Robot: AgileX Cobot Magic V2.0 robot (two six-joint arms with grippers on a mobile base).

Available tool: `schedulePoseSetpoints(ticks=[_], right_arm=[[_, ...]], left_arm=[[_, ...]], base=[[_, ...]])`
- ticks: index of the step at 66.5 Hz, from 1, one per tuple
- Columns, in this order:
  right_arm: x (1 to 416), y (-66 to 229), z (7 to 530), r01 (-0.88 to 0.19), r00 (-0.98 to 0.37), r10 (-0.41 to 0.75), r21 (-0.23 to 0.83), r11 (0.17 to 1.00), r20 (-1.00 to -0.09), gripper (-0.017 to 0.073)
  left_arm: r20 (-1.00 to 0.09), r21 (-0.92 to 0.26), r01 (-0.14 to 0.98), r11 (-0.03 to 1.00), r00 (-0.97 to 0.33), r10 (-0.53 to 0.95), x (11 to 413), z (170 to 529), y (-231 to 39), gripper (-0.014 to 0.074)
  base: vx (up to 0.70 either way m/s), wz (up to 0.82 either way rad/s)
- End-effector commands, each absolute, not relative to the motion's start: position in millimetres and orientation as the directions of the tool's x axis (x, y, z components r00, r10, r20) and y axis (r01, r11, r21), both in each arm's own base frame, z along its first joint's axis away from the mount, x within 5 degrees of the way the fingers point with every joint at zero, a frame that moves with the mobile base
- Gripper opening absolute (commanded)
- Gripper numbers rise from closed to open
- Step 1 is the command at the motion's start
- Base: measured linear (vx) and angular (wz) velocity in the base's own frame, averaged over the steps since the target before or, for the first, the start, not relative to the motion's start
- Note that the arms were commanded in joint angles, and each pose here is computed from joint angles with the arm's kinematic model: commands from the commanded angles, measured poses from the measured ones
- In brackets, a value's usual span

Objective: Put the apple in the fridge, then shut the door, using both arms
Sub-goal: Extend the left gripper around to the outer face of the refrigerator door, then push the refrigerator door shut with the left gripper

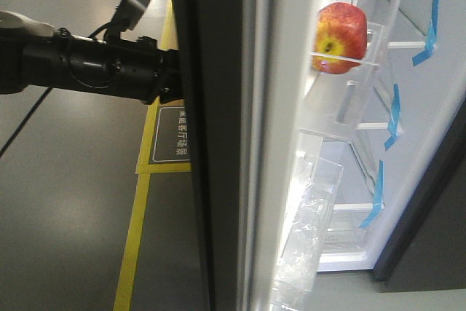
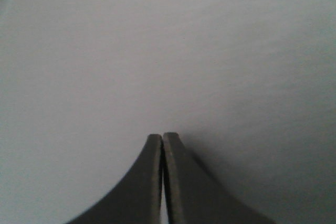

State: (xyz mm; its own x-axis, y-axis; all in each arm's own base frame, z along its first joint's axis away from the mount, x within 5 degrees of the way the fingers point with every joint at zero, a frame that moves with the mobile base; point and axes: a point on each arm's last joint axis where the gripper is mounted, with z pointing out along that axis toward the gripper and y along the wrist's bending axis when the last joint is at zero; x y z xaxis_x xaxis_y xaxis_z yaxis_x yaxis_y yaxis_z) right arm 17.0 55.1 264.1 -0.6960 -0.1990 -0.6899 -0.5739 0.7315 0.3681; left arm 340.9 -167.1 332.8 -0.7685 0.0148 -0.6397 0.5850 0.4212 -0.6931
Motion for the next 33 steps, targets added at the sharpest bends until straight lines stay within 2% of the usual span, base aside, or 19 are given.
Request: schedulePoseSetpoints(ticks=[1,18,33], right_arm=[[19.5,57.5,274.7,-0.585,-0.668,-0.161,0.379,0.717,-0.726,0.0527],[19.5,57.5,274.7,-0.585,-0.668,-0.161,0.379,0.717,-0.726,0.0527],[19.5,57.5,274.7,-0.585,-0.668,-0.161,0.379,0.717,-0.726,0.0527]], left_arm=[[-0.704,-0.682,0.664,0.306,-0.709,-0.029,323.4,369.7,-182.5,-0.0006],[-0.744,-0.648,0.725,0.233,-0.668,0.013,303.7,372.7,-219.2,-0.0006],[-0.772,-0.611,0.752,0.247,-0.635,0.021,284.9,371.8,-256.5,-0.0006]], base=[[0.0,0.0],[0.0,0.0],[0.0,0.0]])
